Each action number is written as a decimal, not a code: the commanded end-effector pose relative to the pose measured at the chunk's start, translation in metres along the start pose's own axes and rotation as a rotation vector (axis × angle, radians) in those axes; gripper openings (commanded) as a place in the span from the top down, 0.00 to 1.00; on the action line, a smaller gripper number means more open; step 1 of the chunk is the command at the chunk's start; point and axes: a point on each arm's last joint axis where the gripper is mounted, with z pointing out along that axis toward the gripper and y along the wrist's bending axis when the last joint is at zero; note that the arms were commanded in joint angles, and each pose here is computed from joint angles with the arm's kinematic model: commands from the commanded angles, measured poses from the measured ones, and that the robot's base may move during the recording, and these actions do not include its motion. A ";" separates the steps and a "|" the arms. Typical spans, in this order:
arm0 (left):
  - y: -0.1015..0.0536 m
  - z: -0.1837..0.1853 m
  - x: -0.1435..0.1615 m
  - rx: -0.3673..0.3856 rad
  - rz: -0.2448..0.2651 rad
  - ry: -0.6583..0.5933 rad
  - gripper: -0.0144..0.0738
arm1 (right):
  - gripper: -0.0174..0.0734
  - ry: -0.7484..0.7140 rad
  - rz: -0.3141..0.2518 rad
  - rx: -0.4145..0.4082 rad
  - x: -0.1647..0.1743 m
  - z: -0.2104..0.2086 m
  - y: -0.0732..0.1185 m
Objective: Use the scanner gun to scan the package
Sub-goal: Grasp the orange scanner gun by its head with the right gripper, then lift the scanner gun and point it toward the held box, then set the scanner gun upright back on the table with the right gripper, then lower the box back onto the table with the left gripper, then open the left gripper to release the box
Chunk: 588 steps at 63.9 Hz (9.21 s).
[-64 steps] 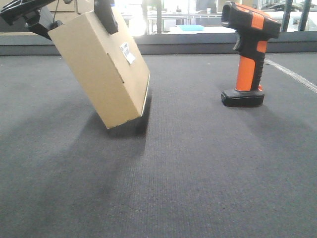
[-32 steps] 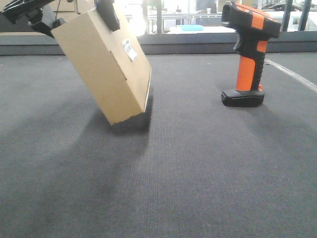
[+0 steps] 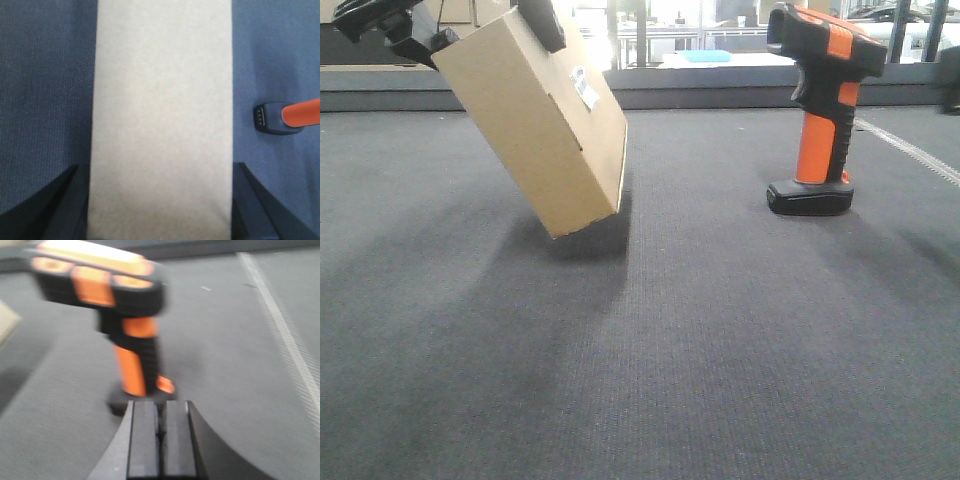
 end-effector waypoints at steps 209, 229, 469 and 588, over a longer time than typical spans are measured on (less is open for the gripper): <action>-0.006 0.004 -0.003 0.091 -0.108 -0.019 0.96 | 0.99 -0.219 -0.256 0.090 -0.045 0.109 0.036; -0.002 0.005 -0.005 0.084 -0.119 -0.026 0.96 | 0.99 -0.193 -0.335 0.134 -0.047 0.105 0.032; 0.109 -0.042 -0.056 -0.315 0.240 0.042 0.96 | 0.19 -0.158 0.158 0.026 0.020 0.011 -0.031; 0.108 -0.167 -0.036 -0.394 0.251 -0.209 0.54 | 0.19 -0.219 0.086 -0.048 -0.015 -0.023 -0.017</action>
